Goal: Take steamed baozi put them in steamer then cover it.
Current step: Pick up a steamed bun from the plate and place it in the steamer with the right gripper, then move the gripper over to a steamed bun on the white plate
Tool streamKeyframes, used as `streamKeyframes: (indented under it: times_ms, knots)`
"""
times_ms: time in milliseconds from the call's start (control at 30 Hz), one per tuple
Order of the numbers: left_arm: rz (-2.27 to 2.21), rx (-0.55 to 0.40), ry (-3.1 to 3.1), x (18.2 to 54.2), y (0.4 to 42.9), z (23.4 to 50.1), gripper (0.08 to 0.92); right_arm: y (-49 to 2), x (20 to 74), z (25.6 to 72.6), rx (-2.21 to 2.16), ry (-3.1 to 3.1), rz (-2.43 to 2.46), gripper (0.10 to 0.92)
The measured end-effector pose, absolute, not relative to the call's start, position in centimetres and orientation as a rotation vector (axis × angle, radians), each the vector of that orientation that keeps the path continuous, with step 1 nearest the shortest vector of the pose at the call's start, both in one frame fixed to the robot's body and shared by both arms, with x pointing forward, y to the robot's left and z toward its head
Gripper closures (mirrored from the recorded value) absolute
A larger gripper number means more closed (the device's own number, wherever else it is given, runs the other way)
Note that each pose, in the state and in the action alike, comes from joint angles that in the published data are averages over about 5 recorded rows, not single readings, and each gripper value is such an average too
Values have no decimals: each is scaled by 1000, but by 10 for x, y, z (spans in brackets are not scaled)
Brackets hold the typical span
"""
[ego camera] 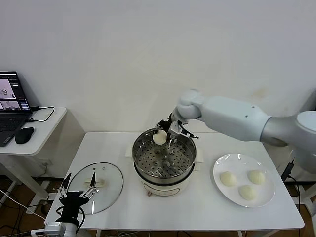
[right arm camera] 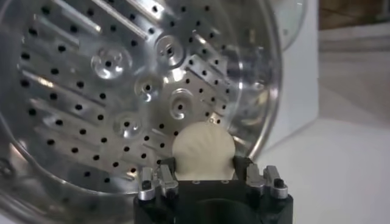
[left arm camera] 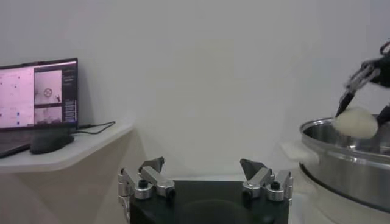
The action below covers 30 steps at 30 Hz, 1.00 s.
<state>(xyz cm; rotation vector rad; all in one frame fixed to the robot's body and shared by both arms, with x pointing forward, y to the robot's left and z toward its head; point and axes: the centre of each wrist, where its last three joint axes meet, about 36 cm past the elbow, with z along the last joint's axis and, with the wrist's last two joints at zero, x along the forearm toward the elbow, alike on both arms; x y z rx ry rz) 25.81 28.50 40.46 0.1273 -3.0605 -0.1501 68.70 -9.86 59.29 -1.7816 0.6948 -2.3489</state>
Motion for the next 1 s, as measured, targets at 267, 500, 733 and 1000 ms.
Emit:
streamKeyframes:
  times_ms: [267,500,733,1000]
  knots:
    - [-147,128,-3070,257,284,408,177,-92,691,575,-1764,541,-2370,421]
    - [-142,129,-3071,257,284,408,177,-86,692,567,-1760,468,-2362,310]
    - [-136,128,-3081,257,283,411,177,-90,694,573,-1752,440,-2371,203]
    - [-138,134,-3083,256,287,418,177,-109,680,619,-1768,697,-2420,199]
